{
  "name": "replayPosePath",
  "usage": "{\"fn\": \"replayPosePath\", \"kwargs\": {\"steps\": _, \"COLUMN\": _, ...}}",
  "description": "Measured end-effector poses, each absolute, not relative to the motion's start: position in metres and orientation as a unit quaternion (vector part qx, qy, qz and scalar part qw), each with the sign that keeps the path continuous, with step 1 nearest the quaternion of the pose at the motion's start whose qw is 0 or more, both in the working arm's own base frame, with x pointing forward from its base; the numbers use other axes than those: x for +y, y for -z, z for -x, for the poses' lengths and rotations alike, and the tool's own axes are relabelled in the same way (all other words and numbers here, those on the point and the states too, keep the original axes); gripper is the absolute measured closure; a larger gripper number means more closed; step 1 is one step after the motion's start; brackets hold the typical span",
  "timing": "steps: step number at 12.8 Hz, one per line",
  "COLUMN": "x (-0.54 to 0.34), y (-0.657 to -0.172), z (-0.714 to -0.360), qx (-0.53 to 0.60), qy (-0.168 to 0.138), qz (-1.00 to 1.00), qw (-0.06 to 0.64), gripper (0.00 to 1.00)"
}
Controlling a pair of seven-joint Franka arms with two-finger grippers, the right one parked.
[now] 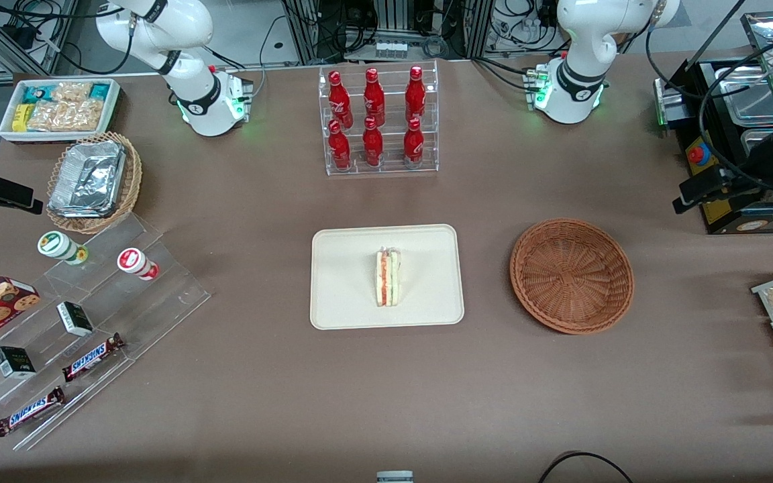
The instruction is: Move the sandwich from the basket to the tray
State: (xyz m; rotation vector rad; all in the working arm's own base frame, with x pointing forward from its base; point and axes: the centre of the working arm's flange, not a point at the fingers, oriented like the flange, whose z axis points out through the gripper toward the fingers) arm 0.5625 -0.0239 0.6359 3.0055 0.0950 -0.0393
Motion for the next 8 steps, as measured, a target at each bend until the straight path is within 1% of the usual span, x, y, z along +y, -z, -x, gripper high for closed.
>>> {"fn": "replayPosePath", "kwargs": {"steps": 4, "x": -0.019, "y": -0.647, "z": -0.544, "qx": 0.014, "qy": 0.007, "qz": -0.999, "qw": 0.048, "gripper": 0.0}}
{"fn": "replayPosePath", "kwargs": {"steps": 8, "x": -0.018, "y": -0.649, "z": -0.543, "qx": 0.008, "qy": 0.004, "qz": -0.999, "qw": 0.031, "gripper": 0.0}}
